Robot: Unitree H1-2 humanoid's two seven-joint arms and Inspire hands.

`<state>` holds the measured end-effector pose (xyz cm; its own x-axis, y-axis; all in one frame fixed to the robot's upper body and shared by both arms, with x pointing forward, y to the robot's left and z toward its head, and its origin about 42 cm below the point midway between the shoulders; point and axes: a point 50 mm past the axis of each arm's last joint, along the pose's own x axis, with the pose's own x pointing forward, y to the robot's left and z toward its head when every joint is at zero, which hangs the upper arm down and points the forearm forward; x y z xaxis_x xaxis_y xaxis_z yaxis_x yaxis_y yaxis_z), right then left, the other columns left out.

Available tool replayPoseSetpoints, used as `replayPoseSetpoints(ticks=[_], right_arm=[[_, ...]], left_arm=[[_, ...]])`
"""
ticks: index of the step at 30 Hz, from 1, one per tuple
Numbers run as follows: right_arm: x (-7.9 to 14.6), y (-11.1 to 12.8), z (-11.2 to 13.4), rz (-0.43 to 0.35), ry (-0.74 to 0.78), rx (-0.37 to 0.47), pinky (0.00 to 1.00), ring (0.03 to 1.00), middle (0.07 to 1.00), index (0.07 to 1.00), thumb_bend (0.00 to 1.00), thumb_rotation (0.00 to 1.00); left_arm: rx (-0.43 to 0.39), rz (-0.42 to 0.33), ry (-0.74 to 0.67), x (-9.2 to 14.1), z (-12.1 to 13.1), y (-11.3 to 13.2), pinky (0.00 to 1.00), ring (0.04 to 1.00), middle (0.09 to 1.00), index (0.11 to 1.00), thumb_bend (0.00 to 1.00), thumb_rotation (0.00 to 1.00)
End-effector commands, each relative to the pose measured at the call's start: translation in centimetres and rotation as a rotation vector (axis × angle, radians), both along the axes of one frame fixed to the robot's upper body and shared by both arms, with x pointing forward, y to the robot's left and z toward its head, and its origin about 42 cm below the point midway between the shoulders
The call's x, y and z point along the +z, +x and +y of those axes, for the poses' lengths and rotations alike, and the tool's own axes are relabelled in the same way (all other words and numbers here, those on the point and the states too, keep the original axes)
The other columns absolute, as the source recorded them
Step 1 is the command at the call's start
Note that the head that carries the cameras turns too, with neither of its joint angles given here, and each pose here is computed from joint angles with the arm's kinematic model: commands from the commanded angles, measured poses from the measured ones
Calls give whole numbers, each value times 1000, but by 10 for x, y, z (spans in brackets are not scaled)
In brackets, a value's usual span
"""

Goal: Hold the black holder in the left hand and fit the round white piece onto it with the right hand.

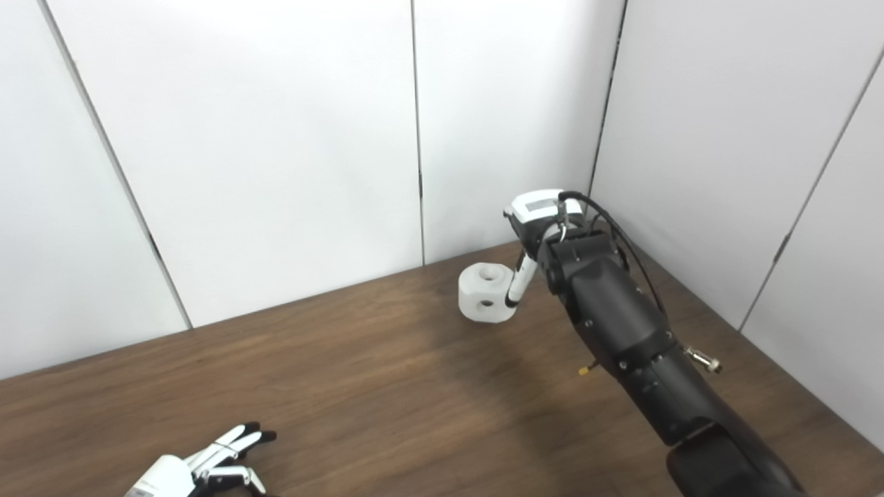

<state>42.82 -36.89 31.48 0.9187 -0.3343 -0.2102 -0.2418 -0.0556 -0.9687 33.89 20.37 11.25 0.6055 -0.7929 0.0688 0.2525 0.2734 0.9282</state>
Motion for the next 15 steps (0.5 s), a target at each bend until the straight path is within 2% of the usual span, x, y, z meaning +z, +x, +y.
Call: replayPoseSetpoints(ticks=[1,9,15], right_arm=[[30,7,-2,-74,-6,-6,913,1000,1000,971,1000,380],[14,20,0,1,43,-7,961,1000,1000,961,1000,400],[4,27,1,6,79,-2,991,1000,1000,926,1000,395]], left_arm=[[-5,125,196,-39,24,-20,790,966,923,488,522,58],[-3,127,193,-39,26,-21,849,984,922,488,522,58],[-3,134,188,-40,26,-22,913,999,928,488,522,57]])
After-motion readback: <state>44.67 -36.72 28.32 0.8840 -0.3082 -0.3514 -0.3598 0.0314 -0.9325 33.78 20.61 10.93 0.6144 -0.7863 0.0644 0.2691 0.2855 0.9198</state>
